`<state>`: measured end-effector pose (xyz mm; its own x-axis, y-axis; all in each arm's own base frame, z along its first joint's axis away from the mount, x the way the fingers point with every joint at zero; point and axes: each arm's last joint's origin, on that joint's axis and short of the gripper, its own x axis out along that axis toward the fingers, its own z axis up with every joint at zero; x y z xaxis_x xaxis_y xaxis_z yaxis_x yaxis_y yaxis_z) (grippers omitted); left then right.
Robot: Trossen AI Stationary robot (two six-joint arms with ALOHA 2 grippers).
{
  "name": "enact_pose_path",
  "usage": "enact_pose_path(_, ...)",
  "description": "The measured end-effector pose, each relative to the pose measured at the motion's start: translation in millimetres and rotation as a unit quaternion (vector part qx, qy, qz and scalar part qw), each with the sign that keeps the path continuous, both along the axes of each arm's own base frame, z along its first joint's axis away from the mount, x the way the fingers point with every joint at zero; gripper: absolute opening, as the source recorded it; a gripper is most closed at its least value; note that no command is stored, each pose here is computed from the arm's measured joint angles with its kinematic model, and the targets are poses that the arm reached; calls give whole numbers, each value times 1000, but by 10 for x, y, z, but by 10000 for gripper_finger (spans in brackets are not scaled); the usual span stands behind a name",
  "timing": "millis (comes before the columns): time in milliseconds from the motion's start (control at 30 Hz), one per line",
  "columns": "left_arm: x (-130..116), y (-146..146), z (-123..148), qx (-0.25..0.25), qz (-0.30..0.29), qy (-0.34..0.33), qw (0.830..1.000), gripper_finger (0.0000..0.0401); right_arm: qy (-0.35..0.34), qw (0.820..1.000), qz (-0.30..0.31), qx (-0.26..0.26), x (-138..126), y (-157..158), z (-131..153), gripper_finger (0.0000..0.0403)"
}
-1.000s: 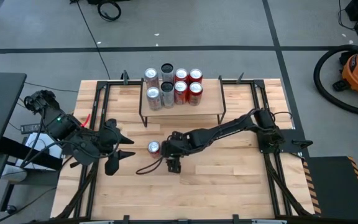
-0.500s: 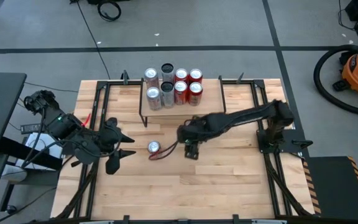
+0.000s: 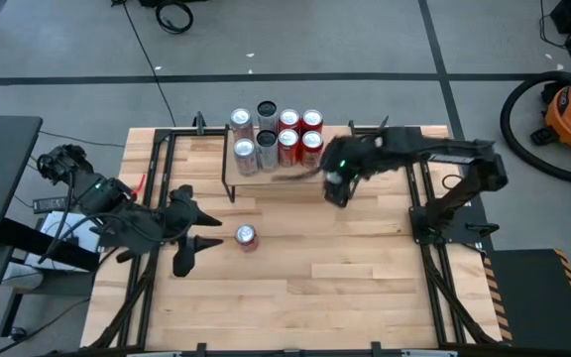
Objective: Place canned beverage on shelf
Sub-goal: Put the bottom red and white soda can on the shelf
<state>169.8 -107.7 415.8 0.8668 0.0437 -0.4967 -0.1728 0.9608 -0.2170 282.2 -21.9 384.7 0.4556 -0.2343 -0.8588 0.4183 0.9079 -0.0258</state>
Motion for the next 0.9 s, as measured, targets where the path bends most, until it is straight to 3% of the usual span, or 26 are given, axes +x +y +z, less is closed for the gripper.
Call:
enact_pose_path(233,119,143,47,13,29,-23,999,213,3,999,-2,-48,-282,-625,143,315)
enact_pose_path(500,269,510,51,35,115,-20,993,213,-29,997,11,-74,-459,-1387,144,316)
enact_pose_path(900,346,744,84,35,171,-36,984,213,-43,998,28,-34,-412,-1853,-90,316)
